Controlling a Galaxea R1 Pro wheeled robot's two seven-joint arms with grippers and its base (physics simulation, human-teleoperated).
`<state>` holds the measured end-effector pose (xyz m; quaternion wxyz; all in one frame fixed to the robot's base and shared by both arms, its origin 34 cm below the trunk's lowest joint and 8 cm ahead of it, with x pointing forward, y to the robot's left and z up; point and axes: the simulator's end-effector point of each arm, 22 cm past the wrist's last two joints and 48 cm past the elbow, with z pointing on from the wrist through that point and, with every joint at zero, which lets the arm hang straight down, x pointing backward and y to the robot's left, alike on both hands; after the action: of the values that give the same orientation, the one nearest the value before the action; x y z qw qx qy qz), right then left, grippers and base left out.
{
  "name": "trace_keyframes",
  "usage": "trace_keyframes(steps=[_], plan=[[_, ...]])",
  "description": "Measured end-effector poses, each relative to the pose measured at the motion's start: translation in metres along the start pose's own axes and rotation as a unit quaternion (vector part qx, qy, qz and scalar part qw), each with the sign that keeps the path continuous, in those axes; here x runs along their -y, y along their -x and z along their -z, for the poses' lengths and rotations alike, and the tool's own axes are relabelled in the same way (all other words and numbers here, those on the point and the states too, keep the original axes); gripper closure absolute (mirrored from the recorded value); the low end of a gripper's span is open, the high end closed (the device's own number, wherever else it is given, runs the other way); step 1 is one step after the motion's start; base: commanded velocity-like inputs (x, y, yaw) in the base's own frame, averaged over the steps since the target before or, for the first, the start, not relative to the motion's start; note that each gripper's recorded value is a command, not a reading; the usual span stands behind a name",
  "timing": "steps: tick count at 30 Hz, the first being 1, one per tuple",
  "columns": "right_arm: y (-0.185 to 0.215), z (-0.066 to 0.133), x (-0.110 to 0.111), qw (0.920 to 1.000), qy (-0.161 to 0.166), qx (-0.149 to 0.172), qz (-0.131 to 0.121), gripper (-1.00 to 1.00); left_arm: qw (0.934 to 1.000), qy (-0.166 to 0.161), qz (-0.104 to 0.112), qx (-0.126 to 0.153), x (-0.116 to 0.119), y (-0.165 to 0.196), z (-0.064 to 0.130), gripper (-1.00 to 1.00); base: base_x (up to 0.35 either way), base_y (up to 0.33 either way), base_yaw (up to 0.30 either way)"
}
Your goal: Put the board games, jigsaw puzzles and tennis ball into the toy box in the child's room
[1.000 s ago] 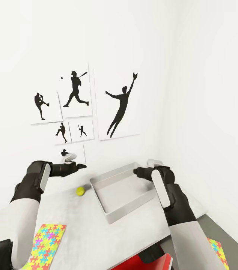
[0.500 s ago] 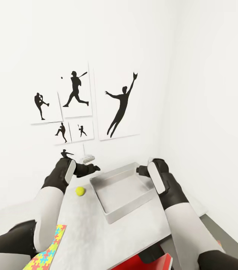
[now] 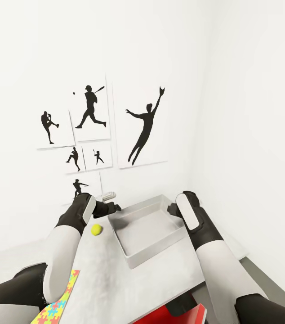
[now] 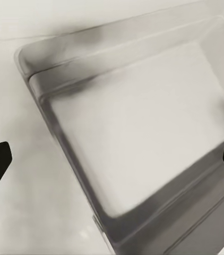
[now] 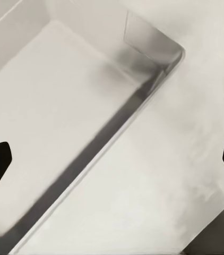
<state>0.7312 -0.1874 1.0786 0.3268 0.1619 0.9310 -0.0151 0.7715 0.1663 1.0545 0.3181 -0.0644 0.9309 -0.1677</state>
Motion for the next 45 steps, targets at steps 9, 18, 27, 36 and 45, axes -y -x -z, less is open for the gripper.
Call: trace_keyframes(steps=[9,18,27,36,45], plan=[[-0.002,0.000,0.002,1.0000,-0.005,-0.002,-0.002,-1.00,1.0000,0.000,0.002,-0.003,-0.001,-0.002,0.000,-1.00,0.000,0.000,0.000],[-0.004,-0.001,0.002,1.0000,-0.005,-0.004,-0.002,-1.00,1.0000,-0.001,0.003,-0.003,0.000,-0.002,-0.001,-1.00,0.000,0.000,0.000],[0.002,-0.002,0.002,0.9998,-0.005,0.010,-0.019,-1.00,1.0000,-0.002,0.003,-0.002,0.001,-0.002,-0.001,-1.00,0.000,0.000,0.000],[-0.005,-0.005,-0.007,0.9994,0.012,0.000,-0.032,-1.00,0.9998,-0.011,0.003,-0.013,0.011,-0.012,-0.006,-1.00,0.000,0.000,0.000],[-0.014,-0.014,-0.006,0.9991,0.009,-0.010,-0.041,-1.00,0.9997,-0.017,0.002,-0.018,0.018,-0.016,-0.010,-1.00,0.000,0.000,0.000]])
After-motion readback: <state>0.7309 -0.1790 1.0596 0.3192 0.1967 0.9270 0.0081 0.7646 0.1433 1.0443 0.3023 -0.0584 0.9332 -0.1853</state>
